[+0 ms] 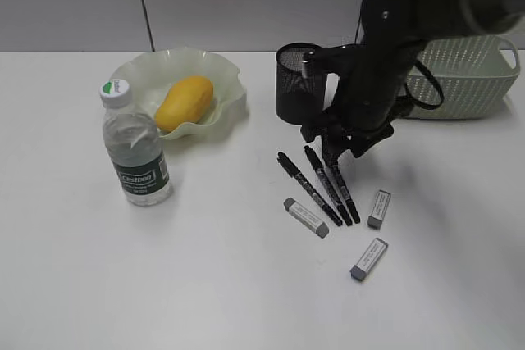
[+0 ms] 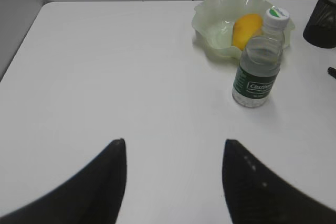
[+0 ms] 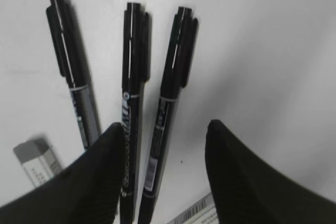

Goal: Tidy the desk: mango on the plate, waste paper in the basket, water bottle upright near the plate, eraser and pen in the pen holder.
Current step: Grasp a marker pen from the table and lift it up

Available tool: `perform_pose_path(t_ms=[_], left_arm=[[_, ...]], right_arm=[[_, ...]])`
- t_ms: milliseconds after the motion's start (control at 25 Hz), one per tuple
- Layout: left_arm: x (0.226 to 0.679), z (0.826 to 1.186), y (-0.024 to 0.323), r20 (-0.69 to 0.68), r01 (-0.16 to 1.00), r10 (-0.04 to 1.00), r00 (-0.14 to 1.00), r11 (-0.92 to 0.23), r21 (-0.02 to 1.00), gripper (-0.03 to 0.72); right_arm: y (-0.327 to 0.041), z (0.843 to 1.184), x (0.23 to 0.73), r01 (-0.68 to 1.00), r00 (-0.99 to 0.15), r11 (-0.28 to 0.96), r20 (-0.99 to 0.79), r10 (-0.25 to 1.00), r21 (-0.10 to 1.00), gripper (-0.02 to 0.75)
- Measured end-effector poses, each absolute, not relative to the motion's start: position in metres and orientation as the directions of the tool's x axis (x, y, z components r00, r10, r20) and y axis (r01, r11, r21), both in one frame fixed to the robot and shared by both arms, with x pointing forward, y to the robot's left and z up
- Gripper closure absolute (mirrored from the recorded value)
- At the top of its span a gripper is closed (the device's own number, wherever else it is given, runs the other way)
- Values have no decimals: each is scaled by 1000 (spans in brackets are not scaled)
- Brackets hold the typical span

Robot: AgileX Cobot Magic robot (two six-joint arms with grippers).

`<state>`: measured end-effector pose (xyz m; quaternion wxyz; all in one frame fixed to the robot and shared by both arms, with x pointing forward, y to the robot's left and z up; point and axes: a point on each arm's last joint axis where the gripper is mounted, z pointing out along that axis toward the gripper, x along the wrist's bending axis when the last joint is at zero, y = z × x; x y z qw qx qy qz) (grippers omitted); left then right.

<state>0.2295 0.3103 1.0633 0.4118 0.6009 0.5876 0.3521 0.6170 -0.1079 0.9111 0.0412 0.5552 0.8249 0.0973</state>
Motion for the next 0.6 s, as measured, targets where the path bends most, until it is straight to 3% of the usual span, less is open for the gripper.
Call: perform_pose_path(t_ms=[440, 600], left_arm=[[229, 1063, 310, -62, 416, 996, 63, 31, 909, 255], [229, 1063, 310, -62, 416, 996, 63, 31, 909, 255]], right_arm=[[-100, 878, 633, 914, -376, 374, -18, 927, 156, 412], [-99, 877, 634, 914, -375, 373, -17, 927, 159, 492]])
